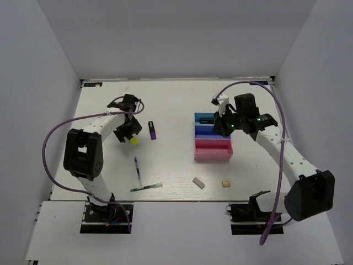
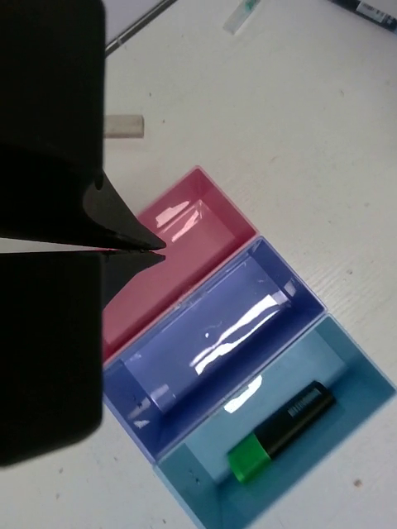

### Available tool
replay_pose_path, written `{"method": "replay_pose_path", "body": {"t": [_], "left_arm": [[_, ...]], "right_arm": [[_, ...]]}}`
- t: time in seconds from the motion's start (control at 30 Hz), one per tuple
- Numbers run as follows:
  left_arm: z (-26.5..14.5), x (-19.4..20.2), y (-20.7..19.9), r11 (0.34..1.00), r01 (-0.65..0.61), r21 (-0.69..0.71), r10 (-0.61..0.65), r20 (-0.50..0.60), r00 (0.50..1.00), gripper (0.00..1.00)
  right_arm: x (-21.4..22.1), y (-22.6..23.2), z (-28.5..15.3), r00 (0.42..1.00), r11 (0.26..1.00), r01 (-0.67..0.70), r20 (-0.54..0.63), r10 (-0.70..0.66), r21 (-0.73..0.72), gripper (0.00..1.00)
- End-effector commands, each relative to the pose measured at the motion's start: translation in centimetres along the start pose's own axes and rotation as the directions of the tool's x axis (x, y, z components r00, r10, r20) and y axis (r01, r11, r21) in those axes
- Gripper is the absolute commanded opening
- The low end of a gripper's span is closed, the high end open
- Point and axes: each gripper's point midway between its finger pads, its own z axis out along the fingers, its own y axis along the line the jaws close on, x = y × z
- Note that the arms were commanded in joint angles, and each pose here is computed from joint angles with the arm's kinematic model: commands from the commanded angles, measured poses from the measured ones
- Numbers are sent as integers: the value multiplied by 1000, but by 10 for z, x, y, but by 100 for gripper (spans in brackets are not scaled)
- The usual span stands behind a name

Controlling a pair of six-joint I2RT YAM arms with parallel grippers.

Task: Sort the stationery into containers
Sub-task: Pick up the pen from the center of the board.

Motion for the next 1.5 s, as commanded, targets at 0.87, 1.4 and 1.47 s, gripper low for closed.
{"method": "replay_pose_path", "body": {"t": [0.87,1.4,1.47], "left_arm": [[79,22,7,973,227,-30,-228,-70,971,6],[-147,33,-197,248,-781,573,692,460,557,0],[-155,49,-207,71,-846,529,732,548,405,0]], "right_arm": [[6,-17,-33,972,981,-191,130,195,-39,56],[12,-28,-45,973,987,-161,164,162,-20,0],[11,-29,-48,972,986,-166,169,166,-15,0]]}}
